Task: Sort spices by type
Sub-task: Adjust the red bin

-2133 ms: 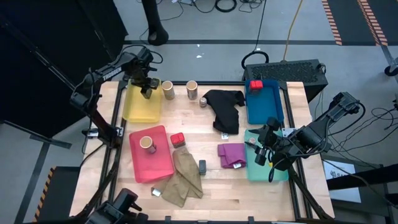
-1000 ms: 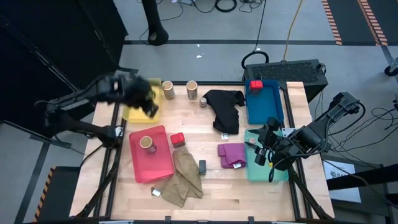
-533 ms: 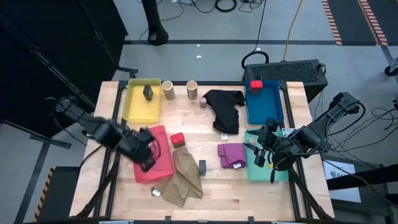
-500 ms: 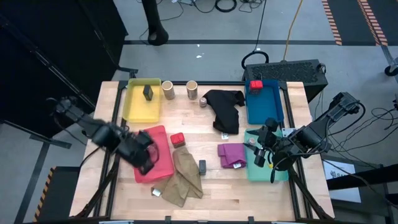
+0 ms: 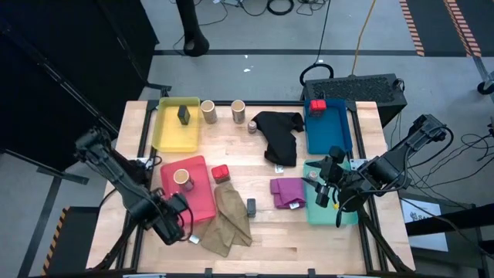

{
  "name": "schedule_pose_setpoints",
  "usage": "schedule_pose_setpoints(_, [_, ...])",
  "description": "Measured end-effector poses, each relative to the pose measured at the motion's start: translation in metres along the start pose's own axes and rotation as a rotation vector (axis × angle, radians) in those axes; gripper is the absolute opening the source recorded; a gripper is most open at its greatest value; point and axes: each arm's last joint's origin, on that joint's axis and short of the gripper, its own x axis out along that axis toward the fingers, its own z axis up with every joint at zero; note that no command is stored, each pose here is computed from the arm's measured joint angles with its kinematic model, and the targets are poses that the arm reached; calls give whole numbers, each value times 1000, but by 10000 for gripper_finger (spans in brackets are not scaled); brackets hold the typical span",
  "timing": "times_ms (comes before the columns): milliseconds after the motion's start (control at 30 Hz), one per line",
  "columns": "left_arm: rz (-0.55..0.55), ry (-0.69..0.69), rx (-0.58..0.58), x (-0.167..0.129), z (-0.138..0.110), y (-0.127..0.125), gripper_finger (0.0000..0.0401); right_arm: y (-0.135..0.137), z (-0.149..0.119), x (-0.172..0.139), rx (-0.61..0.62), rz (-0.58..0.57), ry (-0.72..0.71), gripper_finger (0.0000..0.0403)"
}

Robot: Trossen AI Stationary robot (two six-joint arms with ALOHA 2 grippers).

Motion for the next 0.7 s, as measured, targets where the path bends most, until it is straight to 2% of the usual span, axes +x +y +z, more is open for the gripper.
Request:
schedule_pose_setpoints(100, [53, 7, 76, 16, -5, -1, 5, 0, 0, 0, -3, 0, 0, 215])
schedule_pose_setpoints(267, [82, 15, 97, 39, -7, 0, 5, 0, 0, 0, -6, 0, 0, 215])
schedule_pose_setpoints(433, [64, 2, 96, 52, -7, 2, 5, 0, 0, 0, -10, -3, 0, 215])
schedule_pose_setpoints(700, [85, 92, 71, 62, -13, 8, 5, -4, 2, 5, 7, -30, 2, 215])
